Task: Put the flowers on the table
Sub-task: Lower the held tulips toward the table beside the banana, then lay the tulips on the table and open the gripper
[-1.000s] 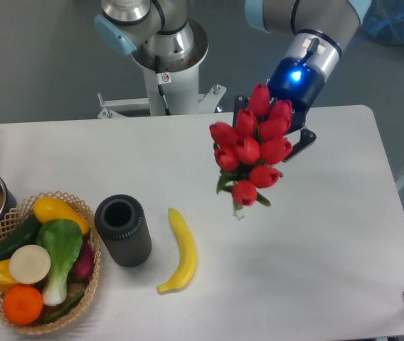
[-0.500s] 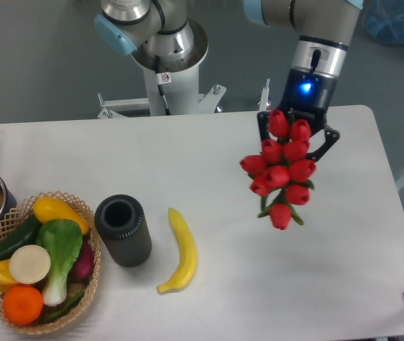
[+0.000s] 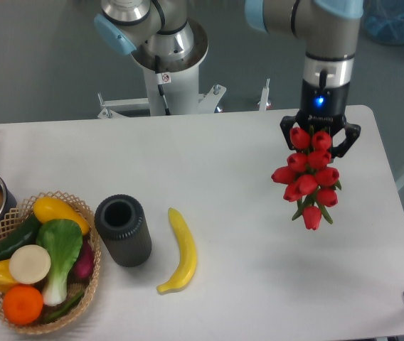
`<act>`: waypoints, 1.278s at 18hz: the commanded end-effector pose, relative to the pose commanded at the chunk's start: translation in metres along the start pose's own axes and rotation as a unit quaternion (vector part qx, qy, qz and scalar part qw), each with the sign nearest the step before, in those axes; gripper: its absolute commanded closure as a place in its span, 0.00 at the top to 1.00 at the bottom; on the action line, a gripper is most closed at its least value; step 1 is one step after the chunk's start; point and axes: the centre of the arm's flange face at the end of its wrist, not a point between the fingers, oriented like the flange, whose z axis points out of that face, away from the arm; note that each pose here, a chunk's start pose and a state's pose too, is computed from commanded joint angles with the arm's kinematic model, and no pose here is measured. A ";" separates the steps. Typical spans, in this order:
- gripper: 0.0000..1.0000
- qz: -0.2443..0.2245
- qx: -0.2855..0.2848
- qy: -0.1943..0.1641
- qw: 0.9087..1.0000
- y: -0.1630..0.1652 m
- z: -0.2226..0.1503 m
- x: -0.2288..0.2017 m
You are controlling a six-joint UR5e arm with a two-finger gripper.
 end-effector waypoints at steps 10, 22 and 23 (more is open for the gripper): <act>0.41 0.016 -0.096 0.029 0.995 0.003 0.077 0.009; 0.41 0.010 -0.123 0.069 0.990 -0.004 0.140 0.027; 0.41 0.009 -0.125 0.072 0.990 -0.003 0.143 0.028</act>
